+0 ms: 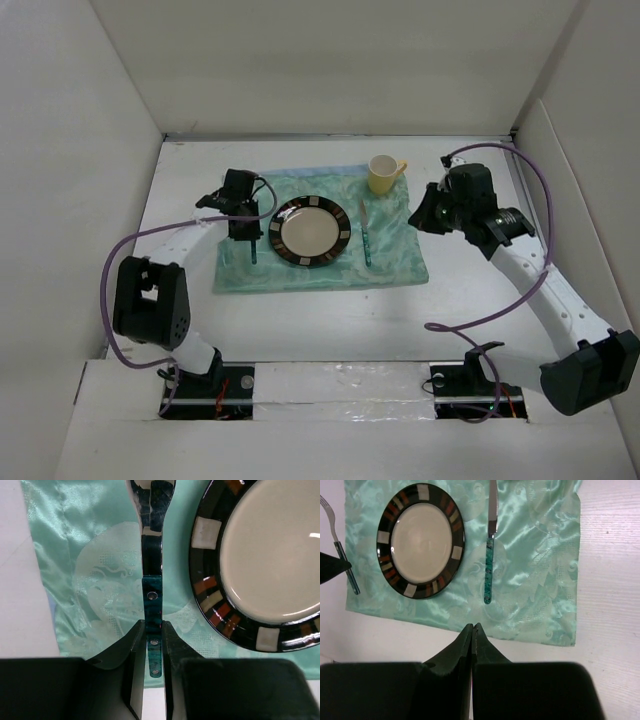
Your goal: Set the dinner table for one person
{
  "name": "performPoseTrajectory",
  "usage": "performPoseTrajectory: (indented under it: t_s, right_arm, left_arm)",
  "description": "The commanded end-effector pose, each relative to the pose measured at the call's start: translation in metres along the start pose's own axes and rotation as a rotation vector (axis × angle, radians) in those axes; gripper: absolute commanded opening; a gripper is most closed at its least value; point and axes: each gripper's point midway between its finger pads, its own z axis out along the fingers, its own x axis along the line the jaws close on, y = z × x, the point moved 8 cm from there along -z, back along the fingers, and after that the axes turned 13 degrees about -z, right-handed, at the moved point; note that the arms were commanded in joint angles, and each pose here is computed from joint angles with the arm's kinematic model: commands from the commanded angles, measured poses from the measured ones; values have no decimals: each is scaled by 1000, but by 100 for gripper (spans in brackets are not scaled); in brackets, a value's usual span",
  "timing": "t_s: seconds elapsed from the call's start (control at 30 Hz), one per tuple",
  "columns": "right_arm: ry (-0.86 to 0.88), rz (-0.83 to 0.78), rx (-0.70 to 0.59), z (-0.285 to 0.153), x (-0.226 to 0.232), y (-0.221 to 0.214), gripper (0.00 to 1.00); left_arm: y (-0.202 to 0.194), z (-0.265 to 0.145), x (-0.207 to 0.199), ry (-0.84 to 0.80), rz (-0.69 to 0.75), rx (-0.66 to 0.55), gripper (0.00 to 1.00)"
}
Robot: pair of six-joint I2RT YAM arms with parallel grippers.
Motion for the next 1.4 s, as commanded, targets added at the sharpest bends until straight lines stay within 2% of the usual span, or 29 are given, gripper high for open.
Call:
performPoseTrajectory:
  t_s: [0.0,0.17,0.27,0.83,0.87,0.9,0.93,0.97,1.13,1.17,1.23,1.37]
  right_arm:
    - [-31,7,-33,-5,-4,1,9]
    - [-32,15,-22,-4,-5,-4,28]
    - [-36,20,-8,-4,-6,-8,35]
    - [-60,25,-13,-4,-11,-10,39]
    - [-60,23,-11,-4,-11,-10,40]
    - [-66,27,-16,-4,-13,-8,40]
    - [-65,25,-19,-5,-13,-7,40]
    - [-65,25,-19,-4,-13,-7,40]
    - [-49,23,-32,-9,-11,2,42]
    - [-42,21,-42,-11,-9,7,43]
    - [6,21,-50,-16,-5,13,48]
    - [63,8,-103,-33,6,42,65]
  left_arm:
    - [4,11,-1,-2,37,-22,0]
    - [1,24,1,30,53,4,0]
    - [-1,33,1,34,54,25,0]
    - [-11,56,7,92,54,92,0]
    - [-10,55,6,90,52,88,4]
    - [-8,52,6,89,50,78,14]
    - [-7,51,5,86,49,73,14]
    - [-5,48,4,84,47,65,23]
    - [13,26,-4,70,17,2,46]
    - [19,17,-6,61,9,-26,54]
    - [36,-2,-14,31,-16,-80,58]
    - [71,-61,-33,-78,-70,-224,63]
